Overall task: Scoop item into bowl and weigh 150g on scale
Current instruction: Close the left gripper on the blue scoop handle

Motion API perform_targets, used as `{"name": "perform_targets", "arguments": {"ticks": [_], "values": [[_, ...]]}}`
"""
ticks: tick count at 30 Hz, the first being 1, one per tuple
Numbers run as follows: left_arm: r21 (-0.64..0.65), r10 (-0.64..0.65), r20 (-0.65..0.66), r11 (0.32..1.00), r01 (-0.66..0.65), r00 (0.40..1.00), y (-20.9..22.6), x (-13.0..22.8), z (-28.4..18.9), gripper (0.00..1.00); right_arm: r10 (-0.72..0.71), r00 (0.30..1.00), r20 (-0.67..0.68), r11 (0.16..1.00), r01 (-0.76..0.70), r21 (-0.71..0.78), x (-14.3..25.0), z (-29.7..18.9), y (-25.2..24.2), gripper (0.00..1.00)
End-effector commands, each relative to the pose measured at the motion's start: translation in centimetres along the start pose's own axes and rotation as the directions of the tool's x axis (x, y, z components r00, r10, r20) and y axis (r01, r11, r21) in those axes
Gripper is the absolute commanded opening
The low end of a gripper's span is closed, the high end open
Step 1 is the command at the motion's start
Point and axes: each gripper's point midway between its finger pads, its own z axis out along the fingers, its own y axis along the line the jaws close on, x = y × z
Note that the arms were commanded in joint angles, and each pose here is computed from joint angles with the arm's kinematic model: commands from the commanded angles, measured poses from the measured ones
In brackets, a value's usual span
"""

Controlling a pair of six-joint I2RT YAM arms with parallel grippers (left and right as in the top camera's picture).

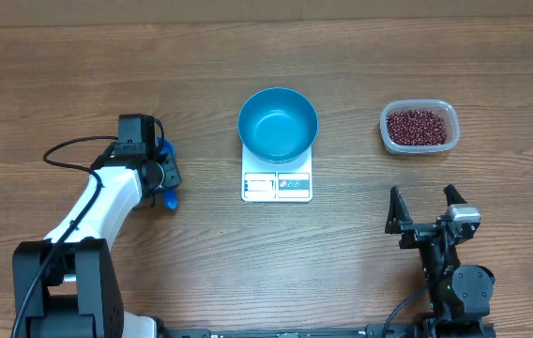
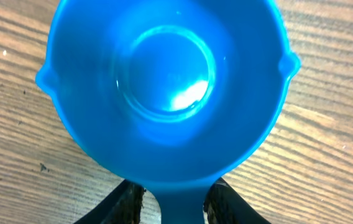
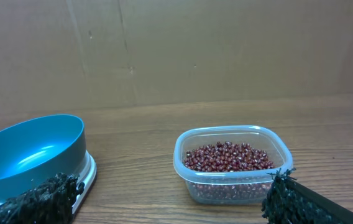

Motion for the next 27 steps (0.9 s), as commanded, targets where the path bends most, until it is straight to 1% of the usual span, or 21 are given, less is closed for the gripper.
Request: {"name": "perform_targets", "arguments": {"ticks": [1, 9, 16, 25, 27], "values": [[0.014, -0.011, 0.006, 1.0, 0.011, 1.0, -0.28, -0.58, -0.27, 0.34, 0.003, 1.0, 0.004, 1.0, -0.003, 0.007, 0.16, 0.02, -0.16, 1.0], [0.046, -0.025, -0.016, 0.999, 0.026, 1.0, -0.82, -0.16, -0.29, 0.29, 0.003, 1.0, 0.004, 1.0, -0.003, 0.007, 0.17, 0.02, -0.16, 1.0], [0.045, -0.024, -0.03, 0.999, 0.026, 0.999, -0.77, 0.18, -0.3, 0.18, 0.003, 1.0, 0.004, 1.0, -0.003, 0.007, 0.17, 0.02, -0.16, 1.0], [0.048, -0.024, -0.025, 0.999, 0.025, 0.999, -0.86, -0.01, -0.37, 0.17, 0.003, 1.0, 0.005, 1.0, -0.003, 0.007, 0.15, 0.02, -0.16, 1.0], [0.049, -0.024, -0.022, 0.998, 0.025, 0.999, -0.93, -0.23, -0.52, 0.13, 0.003, 1.0, 0.004, 1.0, -0.003, 0.007, 0.16, 0.02, -0.16, 1.0]]}}
